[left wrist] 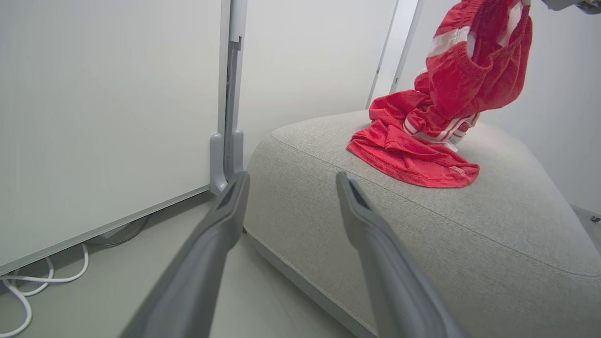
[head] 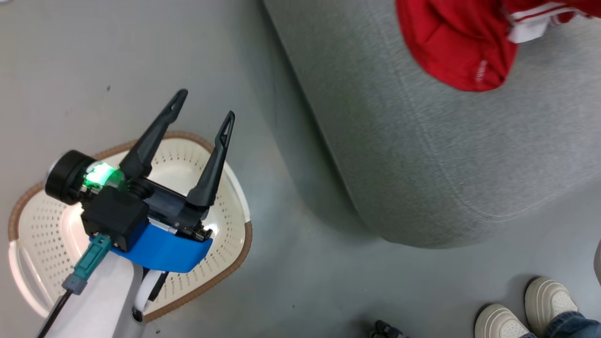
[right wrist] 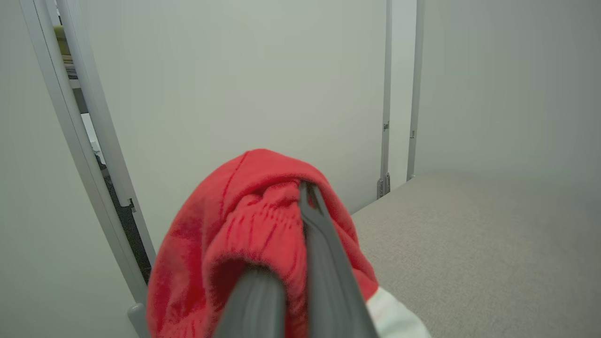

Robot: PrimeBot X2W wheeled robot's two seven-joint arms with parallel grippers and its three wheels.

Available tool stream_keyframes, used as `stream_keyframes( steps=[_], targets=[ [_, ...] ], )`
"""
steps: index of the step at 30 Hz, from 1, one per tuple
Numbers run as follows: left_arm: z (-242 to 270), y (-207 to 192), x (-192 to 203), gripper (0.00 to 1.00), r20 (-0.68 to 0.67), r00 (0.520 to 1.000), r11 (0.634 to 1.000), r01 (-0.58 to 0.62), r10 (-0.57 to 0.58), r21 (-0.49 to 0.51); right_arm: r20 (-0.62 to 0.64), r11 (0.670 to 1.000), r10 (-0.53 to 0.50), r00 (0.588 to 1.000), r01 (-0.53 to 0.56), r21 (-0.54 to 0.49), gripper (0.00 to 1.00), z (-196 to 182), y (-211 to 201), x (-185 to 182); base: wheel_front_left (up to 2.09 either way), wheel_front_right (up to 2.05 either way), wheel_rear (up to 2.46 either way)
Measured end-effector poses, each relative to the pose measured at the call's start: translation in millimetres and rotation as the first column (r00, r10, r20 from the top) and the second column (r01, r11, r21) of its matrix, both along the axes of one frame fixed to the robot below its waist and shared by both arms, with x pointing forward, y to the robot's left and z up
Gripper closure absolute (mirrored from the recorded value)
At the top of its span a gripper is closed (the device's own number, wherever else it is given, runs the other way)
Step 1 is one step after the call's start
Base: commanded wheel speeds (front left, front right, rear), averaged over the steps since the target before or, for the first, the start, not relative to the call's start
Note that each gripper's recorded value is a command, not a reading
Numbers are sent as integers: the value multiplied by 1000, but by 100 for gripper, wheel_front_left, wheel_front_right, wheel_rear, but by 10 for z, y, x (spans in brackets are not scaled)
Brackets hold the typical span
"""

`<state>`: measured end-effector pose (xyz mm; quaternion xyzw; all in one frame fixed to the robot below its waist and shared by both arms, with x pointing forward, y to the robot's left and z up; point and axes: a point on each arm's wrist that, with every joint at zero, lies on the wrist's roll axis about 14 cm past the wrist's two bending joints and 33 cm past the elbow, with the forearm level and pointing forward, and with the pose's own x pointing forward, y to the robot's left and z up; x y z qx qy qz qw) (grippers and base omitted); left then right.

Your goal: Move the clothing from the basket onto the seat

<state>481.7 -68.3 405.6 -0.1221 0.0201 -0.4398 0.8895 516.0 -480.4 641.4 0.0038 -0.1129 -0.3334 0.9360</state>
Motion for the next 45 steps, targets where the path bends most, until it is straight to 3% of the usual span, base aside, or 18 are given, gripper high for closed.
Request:
stream_keyframes(
  steps=[5,8,12,13,14,15,23,35,45],
  targets=[
    [-217,123,66,0,-31,999,1000,-21,22,22,-148,997,-11,989,22,77,100,-815,-8,145,0,0,0],
    [-299,226,68,0,-49,998,998,-44,45,39,-281,994,-4,960,34,102,100,-1416,45,119,0,0,0],
    [-333,320,65,0,-57,996,996,-66,69,53,-367,991,18,930,32,130,100,-1834,140,106,0,0,0],
    [-333,348,65,0,-56,995,996,-73,76,56,-376,991,22,926,28,128,72,-1884,154,108,0,0,0],
    [-330,377,70,0,-56,995,995,-83,86,57,-373,992,23,928,25,123,33,-1896,160,119,0,0,0],
    [-321,403,74,0,-57,994,994,-93,96,55,-372,993,22,928,22,114,0,-1895,158,128,0,0,0],
    [-175,490,53,0,-50,988,988,-143,145,51,-357,995,50,933,-14,104,0,-1789,240,133,0,0,0],
    [184,532,-101,0,-40,980,980,-195,196,36,-376,985,142,916,-92,147,0,-1768,553,-163,0,0,0],
    [531,896,-312,0,-29,937,937,-347,348,35,-280,966,240,930,-198,169,0,-1571,991,-480,0,0,0]
  ],
)
